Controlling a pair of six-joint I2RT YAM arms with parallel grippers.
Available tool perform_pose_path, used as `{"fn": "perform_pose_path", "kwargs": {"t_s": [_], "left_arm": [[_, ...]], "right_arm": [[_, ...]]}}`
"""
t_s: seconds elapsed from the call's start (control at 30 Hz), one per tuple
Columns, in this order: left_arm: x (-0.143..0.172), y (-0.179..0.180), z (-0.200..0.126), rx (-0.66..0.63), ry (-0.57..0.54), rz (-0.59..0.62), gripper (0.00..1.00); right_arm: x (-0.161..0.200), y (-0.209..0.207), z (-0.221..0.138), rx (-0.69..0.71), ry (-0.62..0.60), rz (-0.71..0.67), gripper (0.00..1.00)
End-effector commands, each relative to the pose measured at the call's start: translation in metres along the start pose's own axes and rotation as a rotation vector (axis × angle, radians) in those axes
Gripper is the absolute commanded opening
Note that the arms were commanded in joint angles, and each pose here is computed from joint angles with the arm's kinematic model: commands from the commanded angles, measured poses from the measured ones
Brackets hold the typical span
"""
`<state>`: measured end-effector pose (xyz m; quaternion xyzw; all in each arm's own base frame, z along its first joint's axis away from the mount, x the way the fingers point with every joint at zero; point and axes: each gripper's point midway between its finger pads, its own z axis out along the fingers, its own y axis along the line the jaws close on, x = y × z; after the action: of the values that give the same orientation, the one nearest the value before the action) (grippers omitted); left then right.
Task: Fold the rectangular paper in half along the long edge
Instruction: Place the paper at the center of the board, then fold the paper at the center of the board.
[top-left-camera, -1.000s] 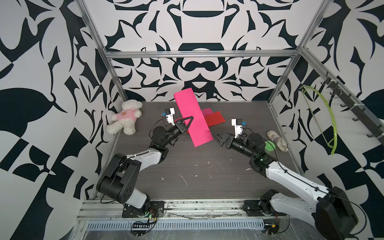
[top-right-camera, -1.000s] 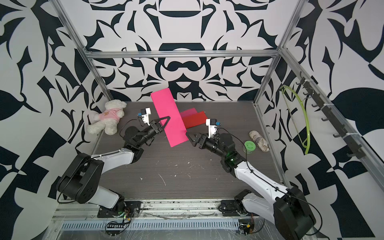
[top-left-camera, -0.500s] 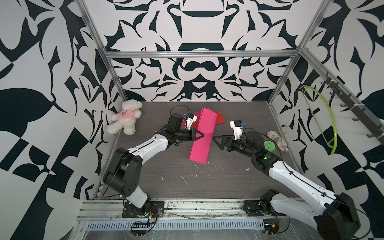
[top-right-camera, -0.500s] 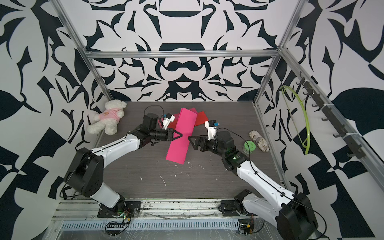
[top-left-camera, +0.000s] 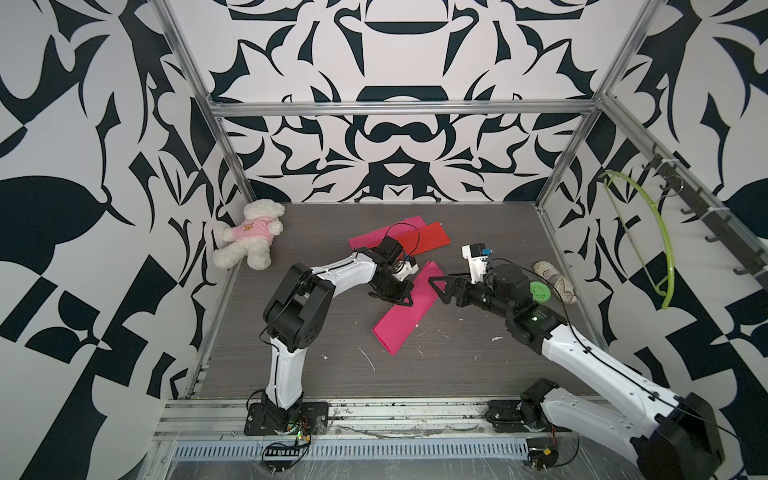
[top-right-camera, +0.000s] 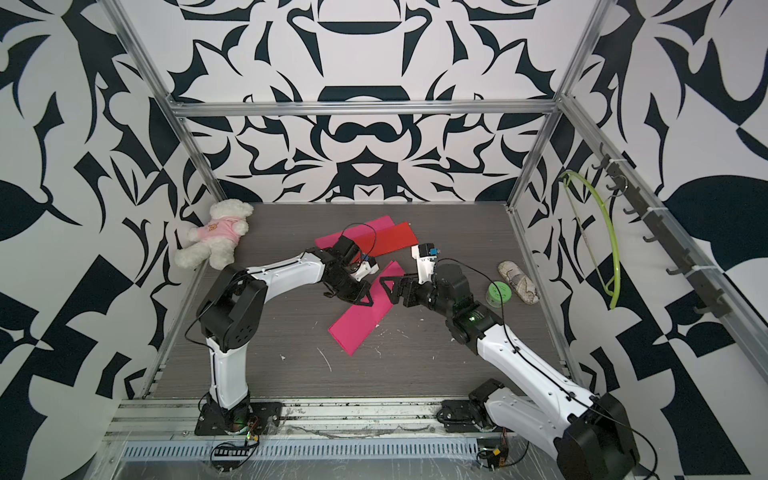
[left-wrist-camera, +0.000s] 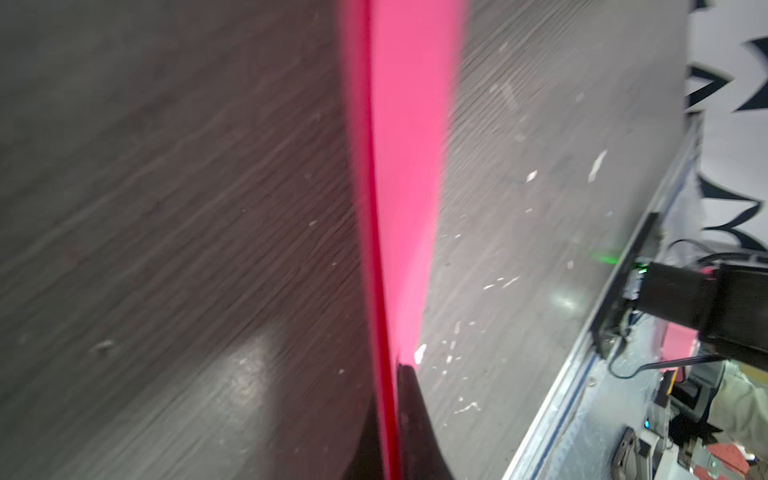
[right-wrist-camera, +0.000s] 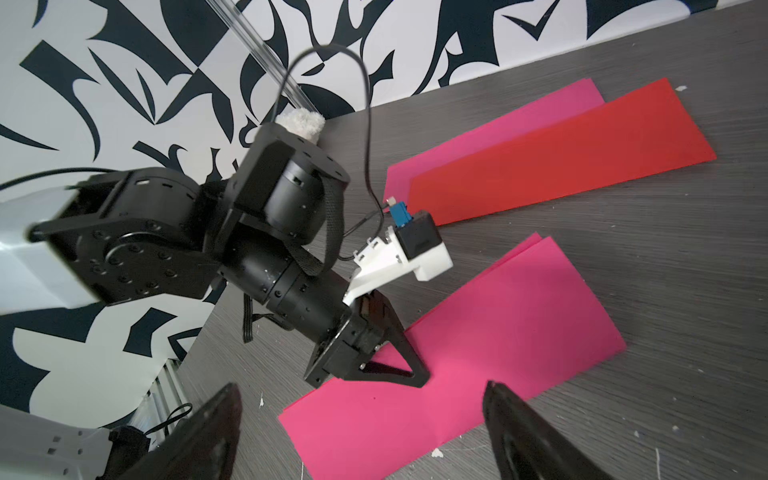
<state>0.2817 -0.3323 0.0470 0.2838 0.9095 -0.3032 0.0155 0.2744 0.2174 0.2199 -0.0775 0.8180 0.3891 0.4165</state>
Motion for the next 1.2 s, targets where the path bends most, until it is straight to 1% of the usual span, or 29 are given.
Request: {"fn": "perform_pose_path", "kwargs": {"t_s": [0.0, 0.07, 0.1, 0.17, 0.27, 0.3, 0.37, 0.43, 0.5, 0.63, 0.7, 0.83, 0.9, 0.97, 1.03, 1.07, 1.13, 1.17], "left_arm": [[0.014, 0.016, 0.003, -0.099, 0.08, 0.0, 0.03], [0.013, 0.023, 0.002, -0.138, 0.083, -0.01, 0.18], [0.011, 0.027, 0.001, -0.167, 0.078, -0.02, 0.24], [0.01, 0.034, 0.0, -0.21, 0.075, -0.039, 0.32], [0.008, 0.037, -0.001, -0.253, 0.062, -0.055, 0.52], [0.007, 0.038, -0.002, -0.266, 0.049, -0.059, 0.58], [0.002, 0.034, -0.007, -0.266, 0.007, -0.064, 0.76], [-0.003, 0.031, -0.015, -0.282, -0.052, -0.072, 0.89], [-0.01, 0.03, -0.028, -0.311, -0.13, -0.089, 0.99], [-0.016, 0.026, -0.06, -0.345, -0.334, -0.163, 0.99], [-0.012, 0.025, -0.076, -0.348, -0.427, -0.217, 0.99], [0.011, 0.031, -0.102, -0.364, -0.564, -0.352, 0.99], [0.026, 0.036, -0.111, -0.377, -0.604, -0.402, 0.99], [0.04, 0.039, -0.119, -0.385, -0.635, -0.441, 0.99], [0.052, 0.043, -0.126, -0.404, -0.653, -0.469, 0.99], [0.057, 0.04, -0.133, -0.398, -0.671, -0.468, 0.99], [0.065, 0.041, -0.139, -0.413, -0.674, -0.478, 0.99], [0.069, 0.042, -0.141, -0.418, -0.675, -0.483, 0.99]], "right_arm": [[-0.007, 0.003, -0.004, 0.002, -0.031, -0.033, 0.93], [-0.006, 0.002, -0.004, 0.007, -0.027, -0.032, 0.93], [-0.005, 0.001, -0.004, 0.008, -0.024, -0.031, 0.93], [0.0, -0.002, -0.003, 0.019, -0.004, -0.023, 0.92], [0.016, -0.011, -0.003, 0.045, 0.045, -0.002, 0.91], [0.023, -0.014, -0.004, 0.054, 0.064, 0.004, 0.9], [0.037, -0.022, -0.006, 0.072, 0.095, 0.019, 0.89], [0.047, -0.028, -0.008, 0.086, 0.115, 0.032, 0.88], [0.057, -0.035, -0.007, 0.105, 0.131, 0.044, 0.86], [0.078, -0.046, 0.0, 0.132, 0.196, 0.06, 0.81], [0.091, -0.046, 0.004, 0.135, 0.237, 0.05, 0.74], [0.123, -0.04, 0.013, 0.135, 0.331, 0.021, 0.51], [0.138, -0.036, 0.018, 0.132, 0.377, 0.003, 0.44], [0.153, -0.032, 0.025, 0.123, 0.421, -0.008, 0.3], [0.165, -0.029, 0.031, 0.12, 0.455, -0.019, 0.21], [0.17, -0.027, 0.035, 0.115, 0.47, -0.026, 0.17], [0.179, -0.022, 0.042, 0.105, 0.5, -0.043, 0.12], [0.185, -0.019, 0.046, 0.097, 0.518, -0.054, 0.11]]}}
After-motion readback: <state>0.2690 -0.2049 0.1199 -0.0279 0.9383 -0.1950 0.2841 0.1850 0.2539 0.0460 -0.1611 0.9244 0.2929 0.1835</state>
